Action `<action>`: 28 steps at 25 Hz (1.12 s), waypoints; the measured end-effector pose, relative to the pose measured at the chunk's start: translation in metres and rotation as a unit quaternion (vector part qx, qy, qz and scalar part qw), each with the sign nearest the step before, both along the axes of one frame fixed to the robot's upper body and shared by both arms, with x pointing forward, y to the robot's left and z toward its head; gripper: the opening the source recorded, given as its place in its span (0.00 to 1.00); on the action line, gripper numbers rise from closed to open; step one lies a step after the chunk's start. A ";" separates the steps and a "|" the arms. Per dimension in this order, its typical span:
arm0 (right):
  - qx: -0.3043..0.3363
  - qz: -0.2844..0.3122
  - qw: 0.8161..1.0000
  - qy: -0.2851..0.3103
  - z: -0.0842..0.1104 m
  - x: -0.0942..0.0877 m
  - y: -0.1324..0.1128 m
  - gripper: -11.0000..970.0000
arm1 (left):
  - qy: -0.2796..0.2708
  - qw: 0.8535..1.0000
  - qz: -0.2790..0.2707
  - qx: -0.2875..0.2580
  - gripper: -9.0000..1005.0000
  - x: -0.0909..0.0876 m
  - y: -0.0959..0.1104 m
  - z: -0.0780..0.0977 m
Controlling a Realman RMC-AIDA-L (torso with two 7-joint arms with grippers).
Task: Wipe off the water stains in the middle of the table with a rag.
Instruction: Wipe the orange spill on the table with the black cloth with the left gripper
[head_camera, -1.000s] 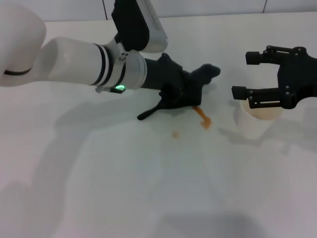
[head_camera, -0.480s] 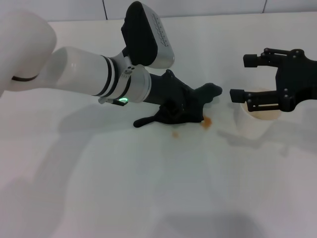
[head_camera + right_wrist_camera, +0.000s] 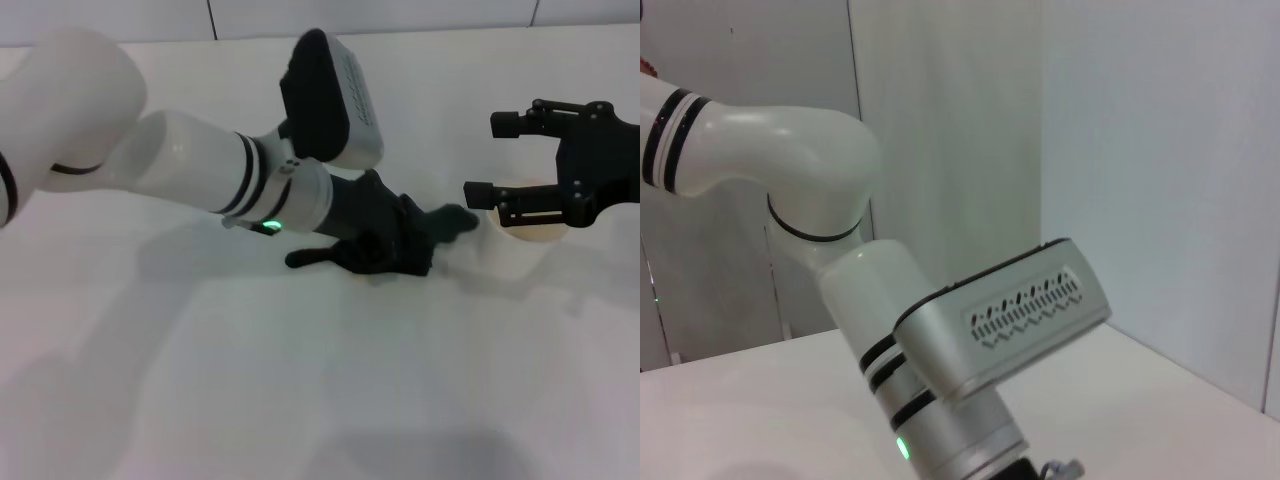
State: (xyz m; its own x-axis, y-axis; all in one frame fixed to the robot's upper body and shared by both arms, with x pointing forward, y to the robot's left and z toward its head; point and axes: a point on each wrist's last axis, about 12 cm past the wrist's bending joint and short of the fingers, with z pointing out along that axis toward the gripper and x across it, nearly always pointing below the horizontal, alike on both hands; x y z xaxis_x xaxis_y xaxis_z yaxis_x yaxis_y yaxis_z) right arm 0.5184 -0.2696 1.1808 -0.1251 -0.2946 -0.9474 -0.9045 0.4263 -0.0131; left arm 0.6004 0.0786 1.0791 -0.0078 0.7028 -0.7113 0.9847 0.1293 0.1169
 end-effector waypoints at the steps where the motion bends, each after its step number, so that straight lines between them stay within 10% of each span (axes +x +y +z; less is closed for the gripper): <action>1: 0.000 0.000 1.000 0.000 0.000 0.000 0.000 0.88 | 0.000 1.000 0.000 0.000 0.10 0.000 0.000 0.000; 28: 0.005 -0.004 1.000 -0.001 0.000 0.001 0.000 0.88 | -0.023 0.998 0.054 0.000 0.10 0.013 0.022 -0.001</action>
